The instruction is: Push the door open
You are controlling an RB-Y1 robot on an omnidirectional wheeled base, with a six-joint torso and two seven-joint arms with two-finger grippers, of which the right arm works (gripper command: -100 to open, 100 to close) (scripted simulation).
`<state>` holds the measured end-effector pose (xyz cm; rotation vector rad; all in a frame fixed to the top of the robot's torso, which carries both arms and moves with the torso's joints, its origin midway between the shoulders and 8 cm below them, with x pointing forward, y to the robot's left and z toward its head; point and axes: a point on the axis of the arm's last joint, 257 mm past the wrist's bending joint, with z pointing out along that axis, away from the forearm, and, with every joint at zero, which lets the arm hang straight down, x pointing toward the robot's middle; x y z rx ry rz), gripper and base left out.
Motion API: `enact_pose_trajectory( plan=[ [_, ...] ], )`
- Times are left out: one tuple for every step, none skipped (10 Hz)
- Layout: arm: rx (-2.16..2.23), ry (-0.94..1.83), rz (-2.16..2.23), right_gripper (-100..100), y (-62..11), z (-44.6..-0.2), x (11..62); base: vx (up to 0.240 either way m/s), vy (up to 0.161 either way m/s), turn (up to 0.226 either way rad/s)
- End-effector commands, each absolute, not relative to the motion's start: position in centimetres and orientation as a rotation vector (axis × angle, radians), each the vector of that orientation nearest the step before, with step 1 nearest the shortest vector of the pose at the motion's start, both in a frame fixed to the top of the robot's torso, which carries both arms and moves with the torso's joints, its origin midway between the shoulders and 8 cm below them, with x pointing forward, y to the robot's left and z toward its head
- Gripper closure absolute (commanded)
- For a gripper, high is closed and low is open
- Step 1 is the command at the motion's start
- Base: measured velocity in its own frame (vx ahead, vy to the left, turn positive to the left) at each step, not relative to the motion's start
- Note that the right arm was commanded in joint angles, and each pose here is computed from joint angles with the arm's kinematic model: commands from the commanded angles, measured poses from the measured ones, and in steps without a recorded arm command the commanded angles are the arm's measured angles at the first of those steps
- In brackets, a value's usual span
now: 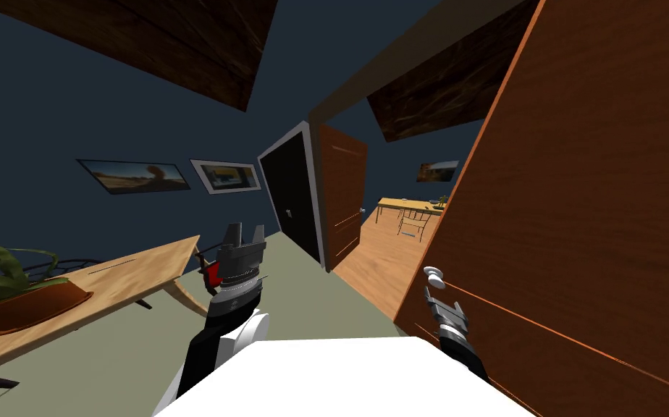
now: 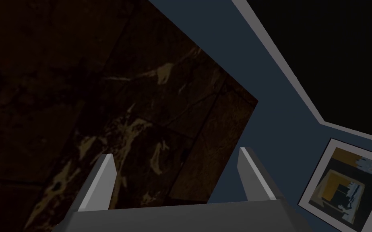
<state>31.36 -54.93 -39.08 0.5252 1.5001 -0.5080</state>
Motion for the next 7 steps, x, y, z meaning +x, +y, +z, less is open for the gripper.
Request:
enact_pose_trajectory(
  plan=[
    [0.528,1.499,-0.511,-100,-55.01,-39.10,31.35,0.139,-0.148,0.027],
    [0.530,1.499,-0.513,-100,-55.07,-39.13,31.34,0.138,-0.133,0.027],
    [0.531,1.499,-0.514,-100,-55.10,-39.14,31.33,0.124,-0.137,0.017],
    [0.533,1.498,-0.515,-100,-55.15,-39.16,31.32,0.136,-0.124,0.017],
    [0.534,1.498,-0.516,-100,-55.18,-39.18,31.31,0.137,-0.117,0.016],
    [0.533,1.498,-0.516,-100,-55.16,-39.17,31.31,0.057,-0.053,0.012],
    [0.533,1.498,-0.516,100,-55.16,-39.17,31.31,-0.008,0.007,-0.002]
  ],
)
